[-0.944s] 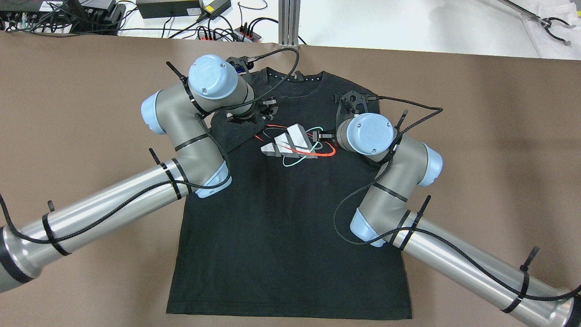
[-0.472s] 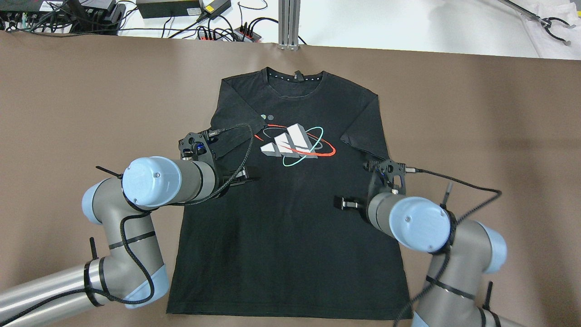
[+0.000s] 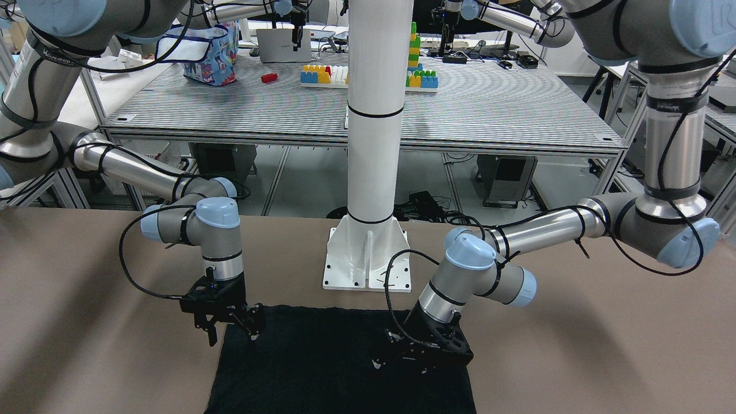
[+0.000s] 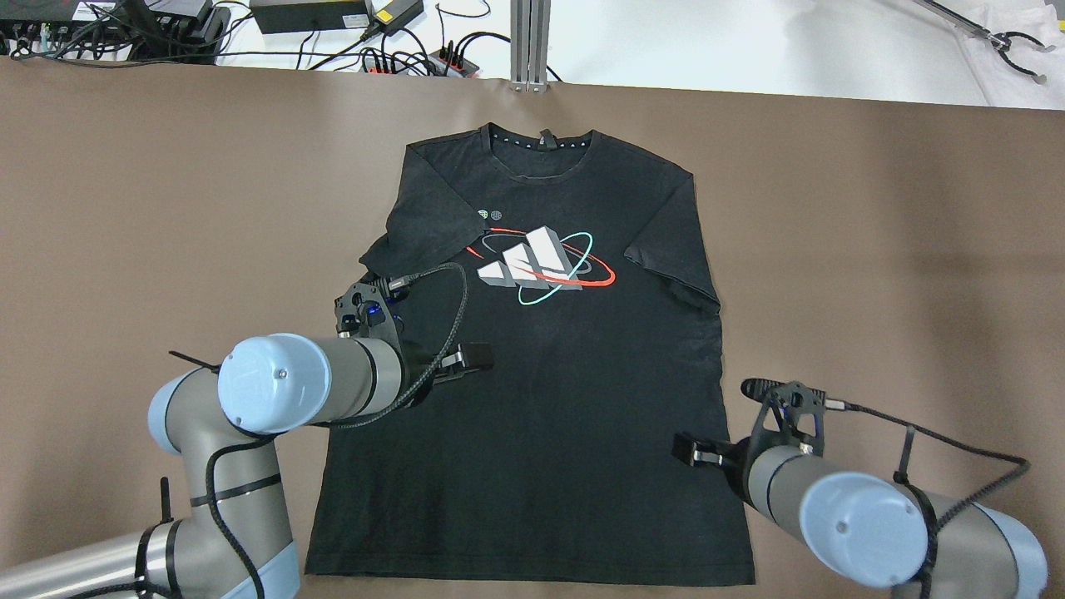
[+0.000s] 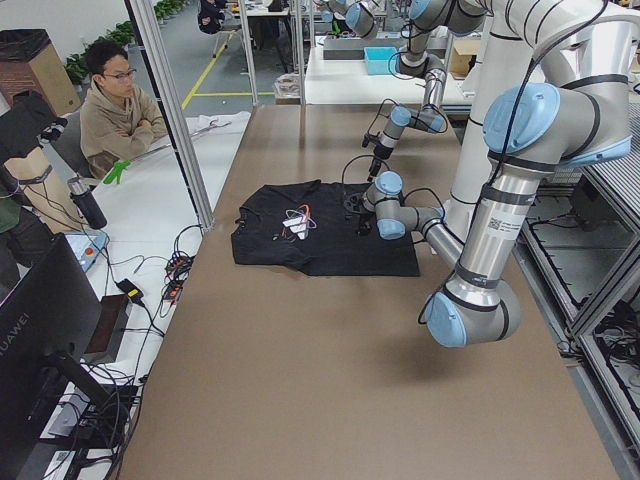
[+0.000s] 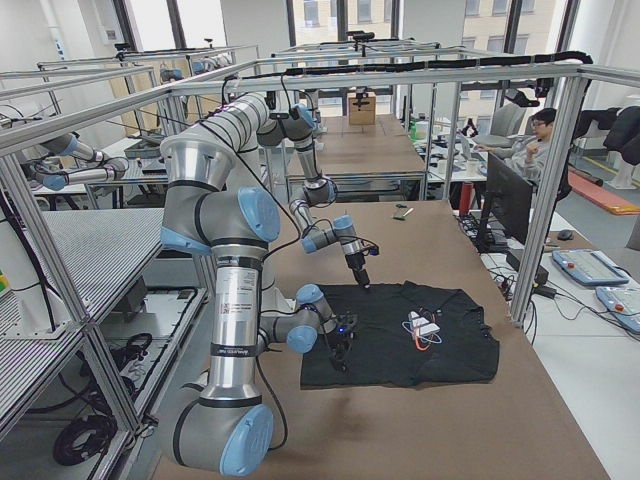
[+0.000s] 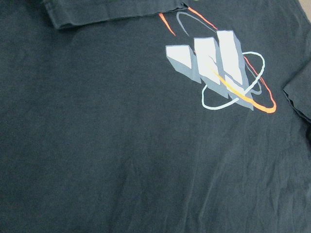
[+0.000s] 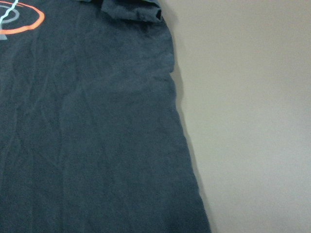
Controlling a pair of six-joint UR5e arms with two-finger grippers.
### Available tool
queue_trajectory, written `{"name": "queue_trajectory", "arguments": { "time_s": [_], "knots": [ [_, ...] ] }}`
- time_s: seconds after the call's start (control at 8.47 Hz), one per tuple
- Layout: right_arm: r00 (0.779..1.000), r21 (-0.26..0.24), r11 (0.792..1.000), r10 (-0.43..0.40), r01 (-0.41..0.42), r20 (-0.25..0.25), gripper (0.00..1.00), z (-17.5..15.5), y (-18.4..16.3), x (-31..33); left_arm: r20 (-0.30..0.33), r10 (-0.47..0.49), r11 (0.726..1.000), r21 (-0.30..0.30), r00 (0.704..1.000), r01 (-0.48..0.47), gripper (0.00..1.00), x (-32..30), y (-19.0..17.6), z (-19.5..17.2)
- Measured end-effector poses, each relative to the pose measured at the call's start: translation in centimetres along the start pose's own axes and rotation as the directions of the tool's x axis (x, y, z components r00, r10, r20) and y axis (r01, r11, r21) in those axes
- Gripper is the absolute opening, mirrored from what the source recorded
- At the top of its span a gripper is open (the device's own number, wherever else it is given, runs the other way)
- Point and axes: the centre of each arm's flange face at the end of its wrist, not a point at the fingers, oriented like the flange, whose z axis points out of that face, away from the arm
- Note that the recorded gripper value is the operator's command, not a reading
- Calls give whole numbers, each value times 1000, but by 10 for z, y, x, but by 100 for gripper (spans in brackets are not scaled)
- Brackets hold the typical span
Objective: Fold clothes
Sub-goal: 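Move both grippers down to the shirt's hem nearest the robot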
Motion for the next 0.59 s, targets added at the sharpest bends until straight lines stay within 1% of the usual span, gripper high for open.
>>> {"name": "queue_trajectory", "arguments": {
  "time_s": [0.12, 0.24, 0.35, 0.59],
  "knots": [
    [1000, -4, 1000, 30, -30, -5, 94, -1, 23, 18, -10, -2, 1000, 28, 1000, 2, 100, -4, 22, -3],
    [998, -10, 998, 68, -68, -1, 91, -2, 38, 31, -19, 3, 999, 50, 1000, -2, 99, -5, 41, -4],
    [996, -19, 996, 92, -92, -1, 82, -2, 51, 42, -23, 6, 998, 58, 1000, -5, 99, -5, 53, -4],
    [992, -32, 992, 124, -123, 1, 57, -3, 77, 48, -23, 9, 998, 61, 1000, -8, 99, -7, 61, -3]
  ]
}}
